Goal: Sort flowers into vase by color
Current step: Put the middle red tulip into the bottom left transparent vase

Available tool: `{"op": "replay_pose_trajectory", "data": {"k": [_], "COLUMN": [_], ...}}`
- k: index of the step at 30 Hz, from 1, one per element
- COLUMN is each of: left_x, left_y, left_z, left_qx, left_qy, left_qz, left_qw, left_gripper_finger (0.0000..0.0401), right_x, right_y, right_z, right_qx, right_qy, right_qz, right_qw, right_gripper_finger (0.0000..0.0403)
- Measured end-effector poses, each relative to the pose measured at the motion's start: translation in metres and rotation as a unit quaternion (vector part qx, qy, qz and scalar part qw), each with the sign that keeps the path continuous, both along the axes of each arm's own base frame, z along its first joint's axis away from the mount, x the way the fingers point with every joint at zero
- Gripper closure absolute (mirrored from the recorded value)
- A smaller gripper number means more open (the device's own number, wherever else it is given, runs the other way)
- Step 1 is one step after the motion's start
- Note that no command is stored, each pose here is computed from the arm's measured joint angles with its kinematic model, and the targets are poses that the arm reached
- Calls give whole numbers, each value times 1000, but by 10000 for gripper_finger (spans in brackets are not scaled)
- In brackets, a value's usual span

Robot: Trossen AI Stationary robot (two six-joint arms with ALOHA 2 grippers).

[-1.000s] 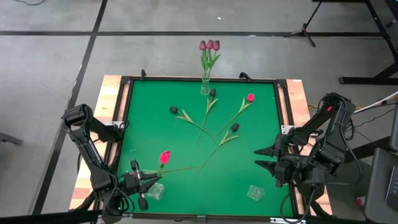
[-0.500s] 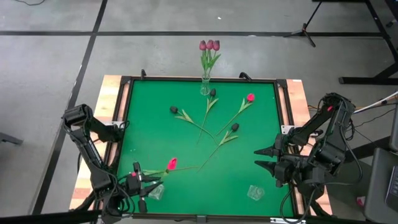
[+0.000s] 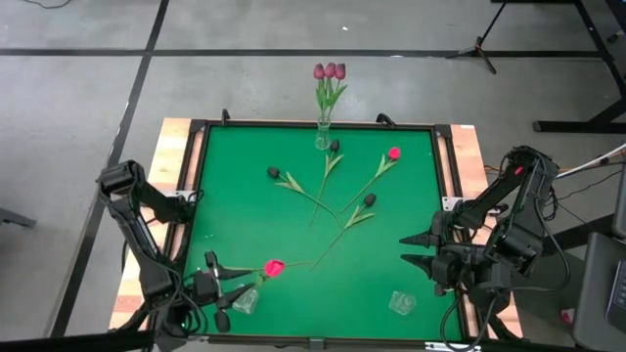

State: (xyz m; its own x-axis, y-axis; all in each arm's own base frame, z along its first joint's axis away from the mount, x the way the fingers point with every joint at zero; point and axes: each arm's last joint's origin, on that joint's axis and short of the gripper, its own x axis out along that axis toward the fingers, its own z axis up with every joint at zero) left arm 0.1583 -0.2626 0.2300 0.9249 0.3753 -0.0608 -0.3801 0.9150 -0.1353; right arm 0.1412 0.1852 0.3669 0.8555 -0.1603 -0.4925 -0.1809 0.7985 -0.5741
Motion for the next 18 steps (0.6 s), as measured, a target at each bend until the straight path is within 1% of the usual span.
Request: {"op": "replay_pose_trajectory", "data": {"k": [6,11,15,18], "left_x": [-5,-13,-18,-17], "left_y": [9,23,37,52], "left_z": [22,40,45,38], "left_qx": [-31,-50,-94,-148], "left_qy": [8,12,35,89], "left_qz": [-27,-39,-57,-55], "left_qw": [999,998,993,983], "left_gripper_finger": [261,261,261,263], "right_x": [0,0,0,-1], "right_y": [0,0,-1,-2], "right_z": [0,0,0,-1], "right_qx": [0,0,5,6], "right_qy": [0,0,1,5], "right_qz": [0,0,-5,-10], "right_qw": [1000,1000,1000,1000], "right_gripper_finger": [221,221,221,221]}}
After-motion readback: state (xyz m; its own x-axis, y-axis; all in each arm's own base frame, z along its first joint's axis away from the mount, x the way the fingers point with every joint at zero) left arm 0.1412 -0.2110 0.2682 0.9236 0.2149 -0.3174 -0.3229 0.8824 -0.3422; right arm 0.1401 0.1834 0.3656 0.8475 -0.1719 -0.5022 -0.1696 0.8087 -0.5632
